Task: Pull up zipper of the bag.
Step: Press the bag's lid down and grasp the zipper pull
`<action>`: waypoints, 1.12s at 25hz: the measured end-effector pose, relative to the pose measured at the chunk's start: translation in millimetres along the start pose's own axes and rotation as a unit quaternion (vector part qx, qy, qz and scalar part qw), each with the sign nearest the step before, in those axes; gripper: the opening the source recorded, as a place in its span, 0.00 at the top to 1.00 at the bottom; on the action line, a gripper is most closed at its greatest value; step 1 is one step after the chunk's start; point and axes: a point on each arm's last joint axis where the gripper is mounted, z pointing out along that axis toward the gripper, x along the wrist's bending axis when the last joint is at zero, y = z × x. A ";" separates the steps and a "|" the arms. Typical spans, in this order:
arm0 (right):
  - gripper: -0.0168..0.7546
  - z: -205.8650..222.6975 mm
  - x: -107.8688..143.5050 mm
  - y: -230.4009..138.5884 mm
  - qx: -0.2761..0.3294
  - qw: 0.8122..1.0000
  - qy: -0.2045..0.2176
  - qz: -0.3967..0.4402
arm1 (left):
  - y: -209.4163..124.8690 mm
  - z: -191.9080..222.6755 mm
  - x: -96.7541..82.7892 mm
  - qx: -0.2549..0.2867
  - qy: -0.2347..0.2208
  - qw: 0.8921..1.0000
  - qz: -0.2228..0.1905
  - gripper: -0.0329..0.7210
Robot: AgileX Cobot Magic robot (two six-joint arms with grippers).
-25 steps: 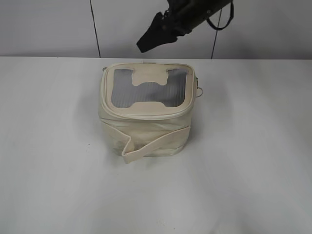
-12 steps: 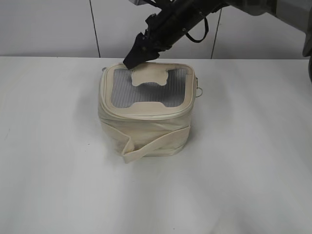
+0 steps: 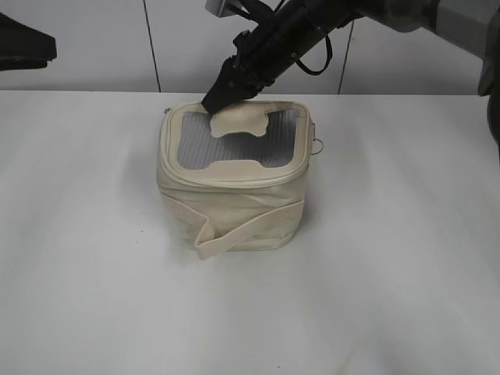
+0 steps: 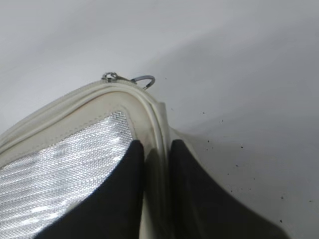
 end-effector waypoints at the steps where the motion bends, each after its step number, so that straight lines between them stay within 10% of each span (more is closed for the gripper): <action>1: 0.81 0.0 0.2 -0.1 0.001 1.000 0.001 0.001 | 5.9 7.7 16.5 0.006 -0.014 1.000 -0.011 0.61; 5: 0.92 0.2 0.8 -0.8 0.004 1.000 0.005 0.004 | 11.2 40.9 74.2 0.046 -0.048 0.998 -0.002 0.30; 9: 0.92 0.2 0.8 -0.8 0.004 1.000 0.005 0.006 | -12.5 86.2 100.2 0.092 -0.088 0.989 0.081 0.24; 18: 0.92 0.3 0.8 -0.8 0.004 1.000 0.006 0.017 | -43.2 158.6 82.4 0.152 -0.046 0.940 0.303 0.27; 28: 0.92 0.3 0.8 -0.8 0.004 1.000 0.006 0.023 | -36.8 175.2 66.3 0.102 -0.029 0.939 0.326 0.28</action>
